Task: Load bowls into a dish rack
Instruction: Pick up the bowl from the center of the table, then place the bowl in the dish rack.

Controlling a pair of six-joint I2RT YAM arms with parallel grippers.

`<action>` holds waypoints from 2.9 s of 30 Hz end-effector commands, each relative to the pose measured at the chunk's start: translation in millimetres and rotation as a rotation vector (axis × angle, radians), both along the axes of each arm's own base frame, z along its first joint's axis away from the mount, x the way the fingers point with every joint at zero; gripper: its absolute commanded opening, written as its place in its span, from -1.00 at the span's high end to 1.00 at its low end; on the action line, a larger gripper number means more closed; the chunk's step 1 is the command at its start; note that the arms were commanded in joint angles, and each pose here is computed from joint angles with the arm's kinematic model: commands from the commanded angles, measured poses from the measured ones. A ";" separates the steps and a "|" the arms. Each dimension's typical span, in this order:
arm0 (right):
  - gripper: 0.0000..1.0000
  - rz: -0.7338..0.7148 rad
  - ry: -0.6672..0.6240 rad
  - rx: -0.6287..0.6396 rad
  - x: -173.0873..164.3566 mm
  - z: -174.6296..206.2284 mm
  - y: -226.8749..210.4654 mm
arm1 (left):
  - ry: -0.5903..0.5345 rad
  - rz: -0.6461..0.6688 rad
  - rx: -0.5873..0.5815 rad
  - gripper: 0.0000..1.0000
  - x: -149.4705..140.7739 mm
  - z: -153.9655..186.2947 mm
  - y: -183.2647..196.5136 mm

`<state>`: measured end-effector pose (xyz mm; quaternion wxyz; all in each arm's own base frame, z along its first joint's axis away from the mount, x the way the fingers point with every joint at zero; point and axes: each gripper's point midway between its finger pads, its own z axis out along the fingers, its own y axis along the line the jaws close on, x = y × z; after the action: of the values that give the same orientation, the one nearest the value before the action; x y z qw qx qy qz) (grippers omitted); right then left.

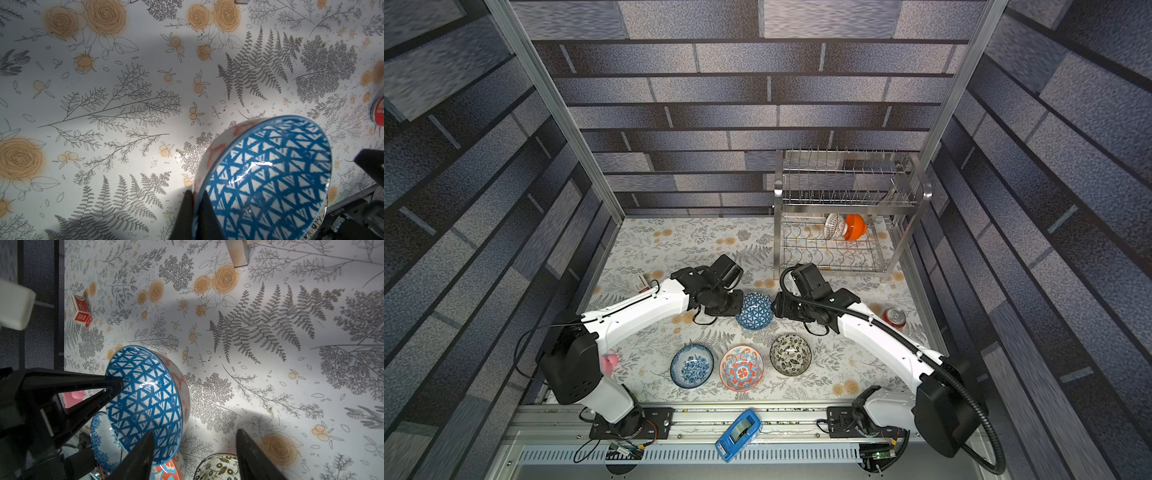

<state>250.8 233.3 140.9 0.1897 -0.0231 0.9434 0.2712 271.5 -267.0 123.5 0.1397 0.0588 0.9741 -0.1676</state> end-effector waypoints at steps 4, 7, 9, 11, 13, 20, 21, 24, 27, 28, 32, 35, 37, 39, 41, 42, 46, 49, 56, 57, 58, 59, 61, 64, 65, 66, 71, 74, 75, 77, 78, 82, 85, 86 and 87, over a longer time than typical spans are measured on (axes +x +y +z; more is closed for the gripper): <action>-0.03 0.044 0.000 0.010 4.1 5.5 19.8 | -0.010 -0.001 -0.055 1.00 -9.3 16.9 -3.2; -0.02 0.053 0.005 -0.016 3.9 1.5 21.1 | -0.011 0.002 -0.056 1.00 -10.8 17.3 -3.7; 0.03 0.060 0.011 -0.033 4.0 -0.7 21.5 | -0.007 0.005 -0.054 1.00 -11.7 15.9 -3.5; 0.10 0.069 0.017 -0.042 3.0 -2.1 23.0 | -0.002 0.005 -0.051 1.00 -12.8 14.4 -3.5; 0.16 0.075 0.023 -0.050 2.7 -3.9 23.8 | -0.005 0.004 -0.054 1.00 -12.8 15.0 -4.1; 0.36 0.097 0.037 -0.068 1.6 -7.3 28.8 | -0.011 0.006 -0.057 1.00 -13.4 16.1 -4.3; 0.38 0.099 0.038 -0.073 1.8 -8.1 28.9 | -0.011 0.007 -0.055 1.00 -13.5 15.9 -3.7; 0.46 0.112 0.045 -0.090 0.7 -10.8 29.3 | -0.011 0.007 -0.054 1.00 -14.2 15.6 -2.8; 0.60 0.117 0.029 -0.091 5.6 -3.1 32.8 | -0.015 0.010 -0.054 1.00 -14.5 16.6 -1.9; 0.65 0.120 0.032 -0.096 5.3 -3.7 33.1 | -0.016 0.013 -0.051 1.00 -14.1 16.5 -0.9; 0.66 0.125 0.036 -0.108 5.2 -5.6 33.4 | -0.022 0.009 -0.049 1.00 -13.6 19.3 -0.6; 0.66 0.128 0.037 -0.113 5.1 -6.7 34.1 | -0.024 0.005 -0.048 1.00 -13.8 21.0 -0.6; 0.66 0.132 0.037 -0.115 4.9 -7.2 34.8 | -0.024 0.006 -0.048 1.00 -13.7 21.2 -0.6; 0.65 0.131 0.039 -0.121 4.9 -8.3 34.2 | -0.024 0.007 -0.048 1.00 -13.7 20.9 -0.4; 0.64 0.135 0.040 -0.125 4.7 -8.8 34.5 | -0.024 0.008 -0.050 1.00 -13.7 21.5 -0.5; 0.63 0.135 0.041 -0.127 4.7 -9.1 34.2 | -0.025 0.007 -0.050 1.00 -14.1 21.3 -0.6; 0.60 0.140 0.045 -0.134 4.5 -10.5 34.4 | -0.028 0.009 -0.050 1.00 -13.8 22.1 0.2; 0.58 0.140 0.048 -0.136 4.8 -11.6 34.7 | -0.027 0.009 -0.050 1.00 -14.4 21.9 0.1; 0.59 0.139 0.053 -0.146 4.7 -14.4 34.0 | -0.030 0.010 -0.048 1.00 -13.9 22.4 1.0; 0.60 0.139 0.055 -0.147 4.2 -14.7 33.9 | -0.029 0.011 -0.049 1.00 -13.9 22.8 1.3; 0.62 0.138 0.053 -0.146 4.5 -14.0 34.0 | -0.029 0.011 -0.049 1.00 -13.8 22.5 1.3; 0.65 0.138 0.057 -0.148 4.0 -14.9 33.7 | -0.030 0.011 -0.050 1.00 -13.9 23.0 1.1; 0.72 0.140 0.055 -0.149 4.1 -14.2 34.4 | -0.031 0.011 -0.049 1.00 -13.5 23.1 1.2; 0.86 0.140 0.055 -0.153 4.4 -14.1 33.8 | -0.029 0.011 -0.049 1.00 -13.4 22.7 1.0; 0.91 0.137 0.054 -0.155 4.9 -13.8 33.4 | -0.030 0.012 -0.049 1.00 -13.3 23.0 0.9; 0.98 0.136 0.049 -0.156 5.6 -12.8 33.4 | -0.030 0.012 -0.049 1.00 -13.2 22.6 1.0; 1.00 0.124 0.032 -0.157 8.4 -9.3 32.3 | -0.032 0.009 -0.054 0.85 -11.9 23.1 0.5; 1.00 0.121 0.018 -0.151 9.1 -6.4 32.5 | -0.034 0.004 -0.058 0.62 -11.7 24.0 -0.4; 1.00 0.119 0.012 -0.151 9.6 -5.2 32.0 | -0.034 0.001 -0.059 0.57 -11.7 23.9 -0.8; 1.00 0.114 0.002 -0.148 10.2 -3.1 31.2 | -0.036 -0.004 -0.063 0.50 -11.8 24.5 -1.4; 1.00 0.110 -0.004 -0.148 10.6 -2.4 30.5 | -0.037 -0.007 -0.068 0.45 -11.7 24.6 -2.1; 1.00 0.100 -0.014 -0.147 10.2 -1.3 27.9 | -0.039 -0.011 -0.076 0.23 -12.8 24.3 -2.5; 1.00 0.090 -0.013 -0.153 9.8 -2.1 25.3 | -0.046 -0.012 -0.083 0.07 -12.8 25.7 -2.4; 1.00 0.089 -0.014 -0.155 9.5 -2.3 24.6 | -0.050 -0.012 -0.086 0.01 -12.6 26.2 -1.9; 1.00 0.084 -0.014 -0.159 9.7 -2.9 23.5 | -0.054 -0.015 -0.088 -0.06 -12.9 26.8 -2.2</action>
<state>257.7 254.4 125.4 0.1590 -0.0861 0.9649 0.1907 261.3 -271.6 141.1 0.1549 0.0608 0.9661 -0.1974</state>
